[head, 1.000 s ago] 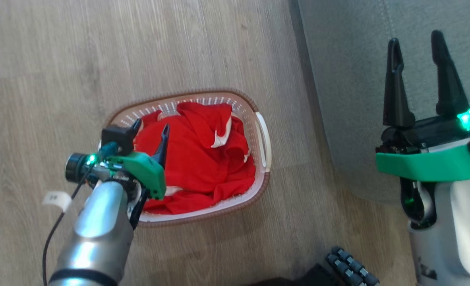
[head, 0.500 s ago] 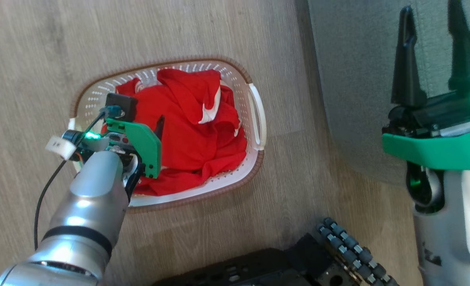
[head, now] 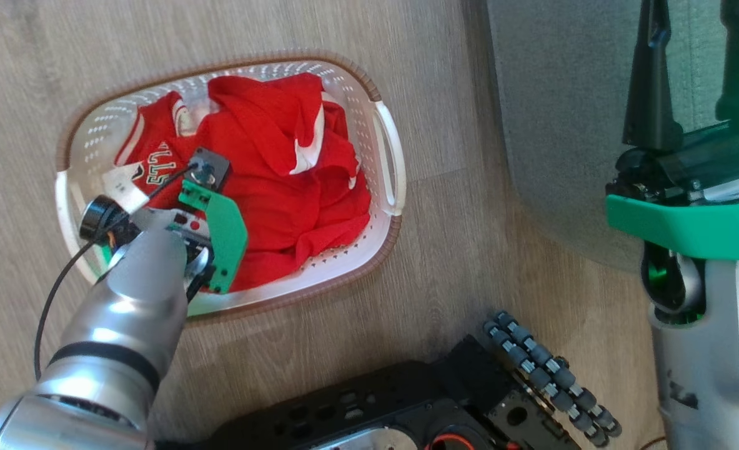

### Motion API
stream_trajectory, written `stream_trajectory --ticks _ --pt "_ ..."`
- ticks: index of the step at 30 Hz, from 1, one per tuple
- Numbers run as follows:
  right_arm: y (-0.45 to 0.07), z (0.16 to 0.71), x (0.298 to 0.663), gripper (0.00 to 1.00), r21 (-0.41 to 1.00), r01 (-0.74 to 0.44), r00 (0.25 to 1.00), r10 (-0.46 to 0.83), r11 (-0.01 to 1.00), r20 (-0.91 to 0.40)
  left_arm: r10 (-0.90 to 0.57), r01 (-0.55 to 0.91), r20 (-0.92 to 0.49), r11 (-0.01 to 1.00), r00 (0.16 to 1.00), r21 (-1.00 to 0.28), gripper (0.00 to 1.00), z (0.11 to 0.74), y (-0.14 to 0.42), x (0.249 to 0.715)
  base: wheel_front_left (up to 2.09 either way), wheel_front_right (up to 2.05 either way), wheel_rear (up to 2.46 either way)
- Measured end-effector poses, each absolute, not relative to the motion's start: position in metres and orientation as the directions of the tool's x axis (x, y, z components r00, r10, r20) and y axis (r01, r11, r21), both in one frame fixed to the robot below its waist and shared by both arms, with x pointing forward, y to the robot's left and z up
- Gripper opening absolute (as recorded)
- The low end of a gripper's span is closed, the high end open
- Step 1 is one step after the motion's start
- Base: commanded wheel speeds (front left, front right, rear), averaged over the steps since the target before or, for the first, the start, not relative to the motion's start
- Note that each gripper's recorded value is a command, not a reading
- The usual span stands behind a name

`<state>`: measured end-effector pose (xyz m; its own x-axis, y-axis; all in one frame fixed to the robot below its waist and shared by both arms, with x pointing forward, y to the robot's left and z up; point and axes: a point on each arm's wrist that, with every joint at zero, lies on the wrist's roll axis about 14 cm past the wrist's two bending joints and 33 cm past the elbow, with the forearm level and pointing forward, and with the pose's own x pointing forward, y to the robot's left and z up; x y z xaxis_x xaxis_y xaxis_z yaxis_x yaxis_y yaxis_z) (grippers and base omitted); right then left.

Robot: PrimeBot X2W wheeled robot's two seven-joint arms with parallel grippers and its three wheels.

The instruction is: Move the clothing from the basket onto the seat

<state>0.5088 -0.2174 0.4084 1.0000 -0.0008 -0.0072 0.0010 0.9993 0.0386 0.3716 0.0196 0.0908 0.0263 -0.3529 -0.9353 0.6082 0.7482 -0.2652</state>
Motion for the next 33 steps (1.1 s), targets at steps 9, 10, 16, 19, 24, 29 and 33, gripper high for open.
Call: stream_trajectory --ticks 9,10,16,19,24,29,33 --pt "-0.218 0.398 0.514 1.00 0.032 -0.003 1.000 0.003 0.999 -0.020 -0.283 0.732 -0.957 0.638 -0.063 -0.237 0.76 0.069 0.031 0.355 0.00 0.00 0.00" --pt "-0.219 0.398 0.514 1.00 0.031 -0.002 1.000 0.002 1.000 -0.022 -0.281 0.735 -0.958 0.636 -0.064 -0.236 0.46 0.068 0.031 0.355 0.00 0.00 0.00" --pt "-0.218 0.399 0.515 1.00 0.036 -0.004 1.000 0.005 0.999 -0.018 -0.279 0.739 -0.958 0.632 -0.062 -0.232 0.00 0.069 0.032 0.356 0.00 0.00 0.00" --pt "-0.216 0.405 0.517 1.00 0.043 -0.008 1.000 0.008 0.999 0.000 -0.288 0.743 -0.956 0.630 -0.046 -0.226 0.00 0.074 0.032 0.359 0.00 0.00 0.00" --pt "-0.213 0.423 0.516 1.00 0.057 -0.014 0.999 0.012 0.998 0.034 -0.337 0.735 -0.941 0.640 0.008 -0.223 0.00 0.093 0.028 0.364 0.00 0.00 0.00" --pt "-0.212 0.452 0.513 1.00 0.061 -0.018 0.996 0.012 0.998 0.090 -0.408 0.715 -0.910 0.658 0.076 -0.235 0.00 0.121 0.018 0.360 0.00 0.00 0.00" --pt "-0.211 0.475 0.504 1.00 0.054 -0.019 0.992 0.012 0.998 0.129 -0.473 0.691 -0.865 0.682 0.166 -0.240 0.00 0.152 0.005 0.369 0.00 0.00 0.00"
